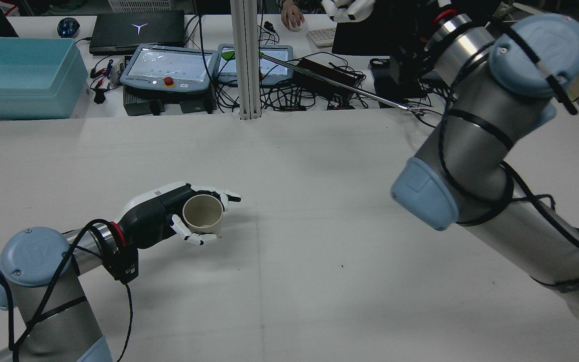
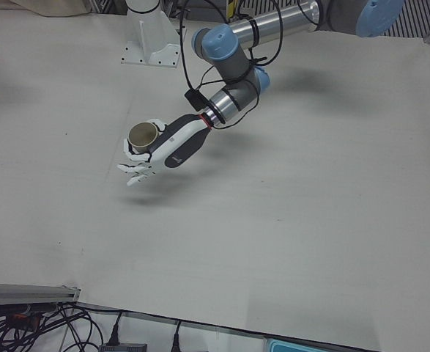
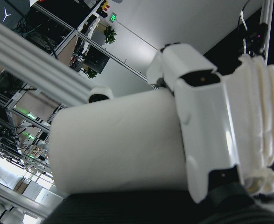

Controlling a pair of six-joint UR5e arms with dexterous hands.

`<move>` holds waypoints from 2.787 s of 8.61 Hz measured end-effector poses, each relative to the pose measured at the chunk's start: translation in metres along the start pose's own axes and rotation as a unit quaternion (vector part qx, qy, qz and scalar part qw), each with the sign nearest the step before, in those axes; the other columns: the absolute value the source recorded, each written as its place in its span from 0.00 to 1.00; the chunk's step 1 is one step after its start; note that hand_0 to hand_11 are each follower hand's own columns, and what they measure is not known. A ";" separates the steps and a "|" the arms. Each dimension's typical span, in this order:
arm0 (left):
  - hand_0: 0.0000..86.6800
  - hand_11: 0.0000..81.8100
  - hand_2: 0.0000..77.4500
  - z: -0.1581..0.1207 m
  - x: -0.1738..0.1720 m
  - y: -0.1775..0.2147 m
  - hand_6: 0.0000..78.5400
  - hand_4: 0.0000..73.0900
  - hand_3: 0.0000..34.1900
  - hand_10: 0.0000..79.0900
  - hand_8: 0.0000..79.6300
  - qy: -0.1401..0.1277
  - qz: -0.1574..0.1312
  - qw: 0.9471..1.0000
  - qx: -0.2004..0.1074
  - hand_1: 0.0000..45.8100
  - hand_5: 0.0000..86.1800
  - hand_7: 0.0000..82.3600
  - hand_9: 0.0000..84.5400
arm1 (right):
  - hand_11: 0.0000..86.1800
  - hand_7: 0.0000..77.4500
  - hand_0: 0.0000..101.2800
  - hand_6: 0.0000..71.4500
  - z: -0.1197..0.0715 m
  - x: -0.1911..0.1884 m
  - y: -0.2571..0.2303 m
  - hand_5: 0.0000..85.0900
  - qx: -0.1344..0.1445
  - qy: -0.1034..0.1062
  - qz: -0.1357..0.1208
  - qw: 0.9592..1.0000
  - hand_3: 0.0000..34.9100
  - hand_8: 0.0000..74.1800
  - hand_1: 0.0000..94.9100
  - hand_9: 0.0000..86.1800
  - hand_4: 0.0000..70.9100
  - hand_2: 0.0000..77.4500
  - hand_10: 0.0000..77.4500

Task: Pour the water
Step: 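Carry the white cup above the beige cup held by the left hand, then tilt the white cup with the right hand over the beige cup, then move the white cup back and lower it to the table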

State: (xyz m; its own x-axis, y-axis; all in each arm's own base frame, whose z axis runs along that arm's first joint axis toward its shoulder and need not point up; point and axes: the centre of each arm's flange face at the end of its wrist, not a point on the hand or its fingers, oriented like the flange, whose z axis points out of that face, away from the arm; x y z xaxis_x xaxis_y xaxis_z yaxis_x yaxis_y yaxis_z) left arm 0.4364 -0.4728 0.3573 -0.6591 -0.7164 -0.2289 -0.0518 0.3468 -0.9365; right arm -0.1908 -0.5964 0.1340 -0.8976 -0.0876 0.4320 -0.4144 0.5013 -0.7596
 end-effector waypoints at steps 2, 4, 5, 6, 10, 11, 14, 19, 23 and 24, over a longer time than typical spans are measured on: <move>0.92 0.17 0.49 0.003 -0.009 0.004 0.24 0.62 0.00 0.10 0.08 -0.004 -0.005 1.000 0.001 0.51 0.52 0.30 0.08 | 0.52 0.89 0.79 0.98 0.039 0.075 0.123 0.81 -0.048 0.046 -0.084 0.994 0.07 0.82 0.12 0.76 0.82 0.67 0.78; 0.93 0.17 0.49 0.002 -0.001 0.003 0.24 0.62 0.00 0.10 0.08 0.003 -0.005 1.000 0.002 0.51 0.52 0.30 0.08 | 0.52 0.89 0.79 0.98 0.002 0.159 0.174 0.81 -0.059 0.091 -0.161 0.981 0.07 0.83 0.12 0.76 0.83 0.67 0.78; 0.93 0.17 0.49 0.000 0.010 -0.001 0.24 0.62 0.00 0.09 0.08 0.011 -0.003 1.000 0.005 0.51 0.52 0.28 0.08 | 0.52 0.89 0.79 0.98 -0.018 0.183 0.174 0.81 -0.057 0.105 -0.183 0.976 0.06 0.83 0.12 0.76 0.84 0.67 0.78; 0.93 0.17 0.49 -0.004 0.025 -0.006 0.23 0.62 0.00 0.10 0.08 0.022 -0.001 1.000 0.009 0.51 0.52 0.28 0.08 | 0.53 0.89 0.79 0.98 -0.032 0.192 0.168 0.81 -0.054 0.112 -0.194 0.973 0.07 0.84 0.12 0.76 0.84 0.67 0.78; 0.92 0.16 0.49 -0.022 0.077 -0.027 0.23 0.62 0.00 0.10 0.08 0.061 -0.010 0.998 0.021 0.51 0.52 0.29 0.08 | 0.56 0.89 0.79 0.97 -0.059 0.194 0.121 0.81 -0.029 0.118 -0.206 0.971 0.06 0.78 0.13 0.79 0.85 0.68 0.72; 0.92 0.16 0.49 -0.038 0.071 -0.054 0.22 0.62 0.00 0.10 0.08 0.062 -0.012 0.998 0.023 0.51 0.52 0.29 0.07 | 0.56 0.90 0.79 0.97 -0.061 0.178 0.093 0.81 -0.012 0.100 -0.162 0.982 0.06 0.78 0.13 0.79 0.85 0.68 0.73; 0.93 0.18 0.49 -0.161 0.072 -0.172 0.24 0.62 0.01 0.12 0.08 0.093 -0.033 0.995 0.029 0.50 0.52 0.30 0.06 | 0.56 0.89 0.79 0.98 -0.134 0.177 -0.095 0.81 0.088 0.033 0.101 0.990 0.06 0.78 0.13 0.79 0.85 0.68 0.73; 0.91 0.18 0.49 -0.372 0.106 -0.266 0.24 0.63 0.01 0.12 0.08 0.180 -0.034 0.981 0.071 0.50 0.51 0.30 0.08 | 0.56 0.89 0.74 0.98 -0.292 0.228 -0.365 0.81 0.200 -0.004 0.201 0.959 0.06 0.82 0.13 0.77 0.86 0.69 0.76; 0.90 0.18 0.49 -0.370 0.110 -0.268 0.24 0.63 0.01 0.11 0.08 0.185 -0.006 0.980 0.068 0.50 0.52 0.30 0.08 | 0.55 0.89 0.74 0.98 -0.323 0.273 -0.436 0.82 0.223 -0.016 0.261 0.939 0.06 0.82 0.13 0.77 0.86 0.69 0.77; 0.90 0.18 0.49 -0.356 0.113 -0.269 0.24 0.63 0.01 0.11 0.08 0.186 0.013 0.980 0.067 0.50 0.52 0.30 0.09 | 0.55 0.85 0.71 0.89 -0.319 0.273 -0.433 0.78 0.219 -0.020 0.273 0.937 0.02 0.84 0.13 0.77 0.83 0.66 0.75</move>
State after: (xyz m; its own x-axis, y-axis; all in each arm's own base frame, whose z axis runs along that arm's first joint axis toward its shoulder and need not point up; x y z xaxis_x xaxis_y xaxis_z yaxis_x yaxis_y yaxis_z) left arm 0.1084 -0.4317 0.6783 -0.8878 -0.4298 -0.1647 0.0522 0.2616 -0.9638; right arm -0.2088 -0.5631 0.7364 -0.9950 0.0431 -0.0905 0.0937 0.0798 -0.9924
